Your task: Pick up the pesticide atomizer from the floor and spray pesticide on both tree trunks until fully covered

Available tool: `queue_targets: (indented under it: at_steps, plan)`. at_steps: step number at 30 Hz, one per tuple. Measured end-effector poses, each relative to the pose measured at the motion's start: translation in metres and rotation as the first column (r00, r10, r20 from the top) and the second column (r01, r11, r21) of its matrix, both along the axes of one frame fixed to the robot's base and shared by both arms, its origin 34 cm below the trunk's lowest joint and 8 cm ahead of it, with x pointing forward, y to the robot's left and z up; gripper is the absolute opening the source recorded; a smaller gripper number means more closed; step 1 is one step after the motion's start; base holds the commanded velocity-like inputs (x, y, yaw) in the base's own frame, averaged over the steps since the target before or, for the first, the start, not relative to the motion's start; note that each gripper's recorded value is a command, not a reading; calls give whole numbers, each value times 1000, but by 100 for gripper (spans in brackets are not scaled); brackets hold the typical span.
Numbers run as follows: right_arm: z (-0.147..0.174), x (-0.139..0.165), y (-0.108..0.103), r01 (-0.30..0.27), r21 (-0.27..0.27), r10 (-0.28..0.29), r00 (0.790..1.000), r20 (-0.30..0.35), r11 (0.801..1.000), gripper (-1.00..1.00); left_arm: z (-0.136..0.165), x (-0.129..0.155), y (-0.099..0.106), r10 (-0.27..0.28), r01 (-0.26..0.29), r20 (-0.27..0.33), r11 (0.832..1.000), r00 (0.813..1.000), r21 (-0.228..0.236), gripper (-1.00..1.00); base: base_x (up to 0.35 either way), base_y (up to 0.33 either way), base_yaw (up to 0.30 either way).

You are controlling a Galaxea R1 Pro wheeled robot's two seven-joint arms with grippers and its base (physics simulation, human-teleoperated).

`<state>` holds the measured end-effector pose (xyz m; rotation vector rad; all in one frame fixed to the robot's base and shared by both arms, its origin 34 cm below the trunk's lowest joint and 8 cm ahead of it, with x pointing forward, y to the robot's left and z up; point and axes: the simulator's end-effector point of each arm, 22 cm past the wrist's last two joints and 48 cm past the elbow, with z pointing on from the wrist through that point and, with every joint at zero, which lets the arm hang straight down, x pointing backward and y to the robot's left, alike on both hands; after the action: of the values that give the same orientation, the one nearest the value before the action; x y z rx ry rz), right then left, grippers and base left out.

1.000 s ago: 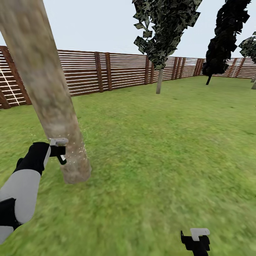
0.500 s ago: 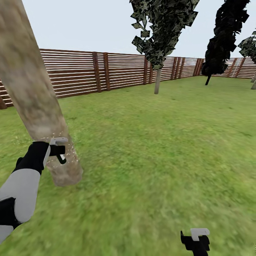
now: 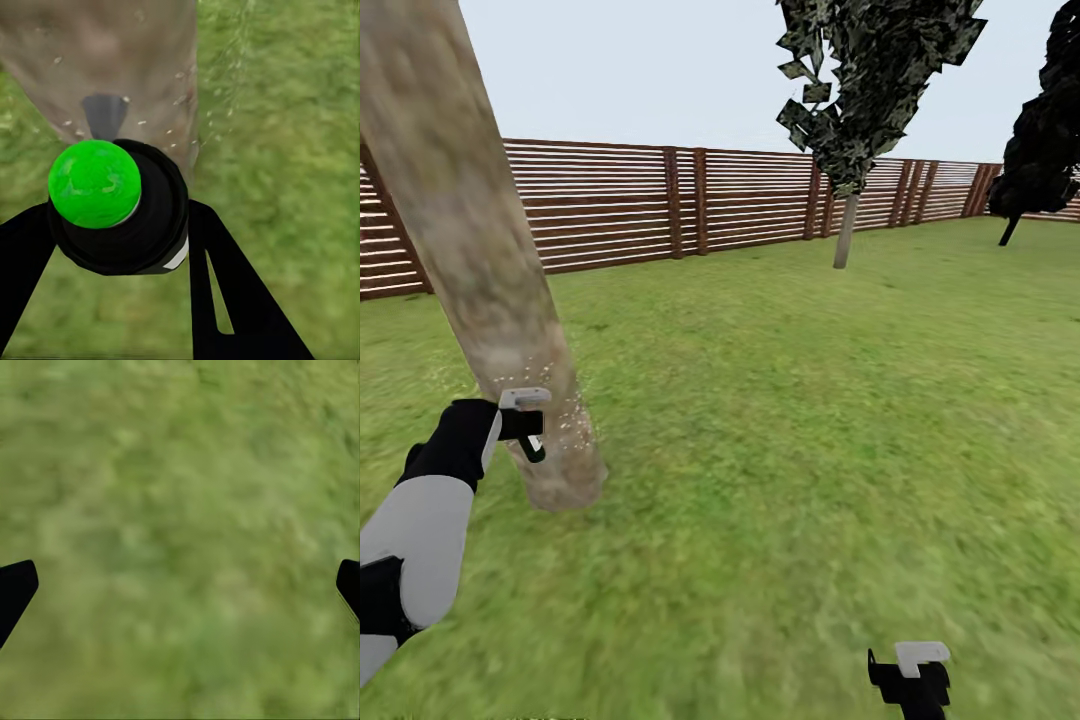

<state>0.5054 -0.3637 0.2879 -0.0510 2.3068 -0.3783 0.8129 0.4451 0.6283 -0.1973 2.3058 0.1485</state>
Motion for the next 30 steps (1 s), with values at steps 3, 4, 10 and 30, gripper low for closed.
queue_targets:
  at_steps: [3,4,10,30]
  plan:
    - [0,0,0,0,0,0,1000,0,1000,100,-2,-1,-1,-2,2,-3,1000,1000,1,-100,65,-272,271]
    - [0,0,0,0,0,0,1000,0,1000,100,-4,-1,-3,-4,4,-5,1000,1000,1,-100,12,-272,205]
    - [0,0,0,0,0,0,1000,0,1000,100,-26,-11,-6,3,-3,-41,1000,999,-1,-100,11,-272,25]
    - [0,0,0,0,1,0,1000,-1,1000,100,-143,-105,19,42,-34,-232,999,972,40,-100,106,-96,71]
